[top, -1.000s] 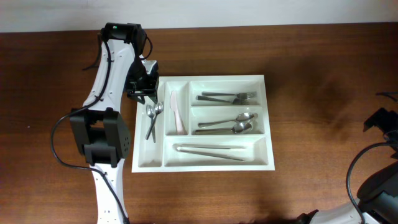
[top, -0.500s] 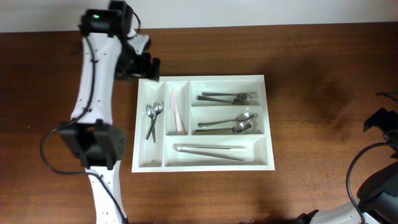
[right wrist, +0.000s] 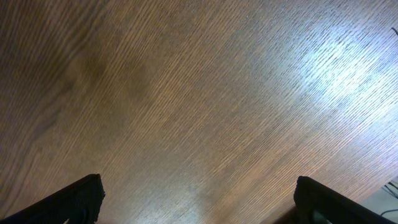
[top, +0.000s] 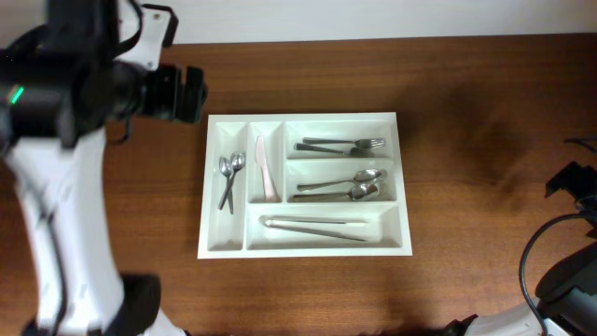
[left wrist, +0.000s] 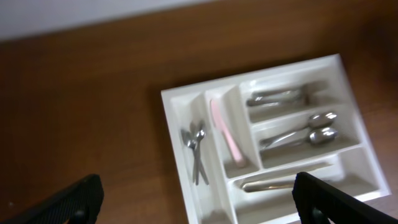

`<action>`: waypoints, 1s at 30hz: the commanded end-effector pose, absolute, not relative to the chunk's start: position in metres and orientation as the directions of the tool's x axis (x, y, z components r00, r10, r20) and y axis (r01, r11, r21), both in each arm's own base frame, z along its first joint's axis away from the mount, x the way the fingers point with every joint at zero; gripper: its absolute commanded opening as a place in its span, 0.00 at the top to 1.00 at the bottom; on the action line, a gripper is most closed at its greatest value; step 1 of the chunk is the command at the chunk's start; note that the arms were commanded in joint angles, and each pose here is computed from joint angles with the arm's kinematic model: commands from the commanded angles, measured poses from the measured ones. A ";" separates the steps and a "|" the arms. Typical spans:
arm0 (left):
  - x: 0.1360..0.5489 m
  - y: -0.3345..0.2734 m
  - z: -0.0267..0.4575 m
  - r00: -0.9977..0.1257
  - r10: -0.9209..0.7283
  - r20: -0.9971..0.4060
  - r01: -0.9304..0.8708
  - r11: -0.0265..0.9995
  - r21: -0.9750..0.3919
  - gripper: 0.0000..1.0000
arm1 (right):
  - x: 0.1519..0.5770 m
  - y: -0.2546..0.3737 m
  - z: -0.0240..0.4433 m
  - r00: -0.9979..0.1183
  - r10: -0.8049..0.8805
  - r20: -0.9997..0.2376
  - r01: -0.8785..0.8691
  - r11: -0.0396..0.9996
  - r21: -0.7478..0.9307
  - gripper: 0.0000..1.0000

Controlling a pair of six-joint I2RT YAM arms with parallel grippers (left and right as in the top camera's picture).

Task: Pack container

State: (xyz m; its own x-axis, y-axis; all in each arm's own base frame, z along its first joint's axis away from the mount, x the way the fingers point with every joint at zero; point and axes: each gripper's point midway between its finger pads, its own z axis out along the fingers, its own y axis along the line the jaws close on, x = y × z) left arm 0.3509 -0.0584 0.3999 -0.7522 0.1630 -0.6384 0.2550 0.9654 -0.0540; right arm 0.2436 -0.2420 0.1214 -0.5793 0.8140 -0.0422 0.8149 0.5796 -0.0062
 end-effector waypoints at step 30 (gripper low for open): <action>0.158 -0.072 0.319 -0.698 0.017 -0.715 0.258 0.938 -0.230 0.01 | 0.244 -0.240 0.119 -0.581 0.813 -0.032 0.813 0.582 -0.006 0.01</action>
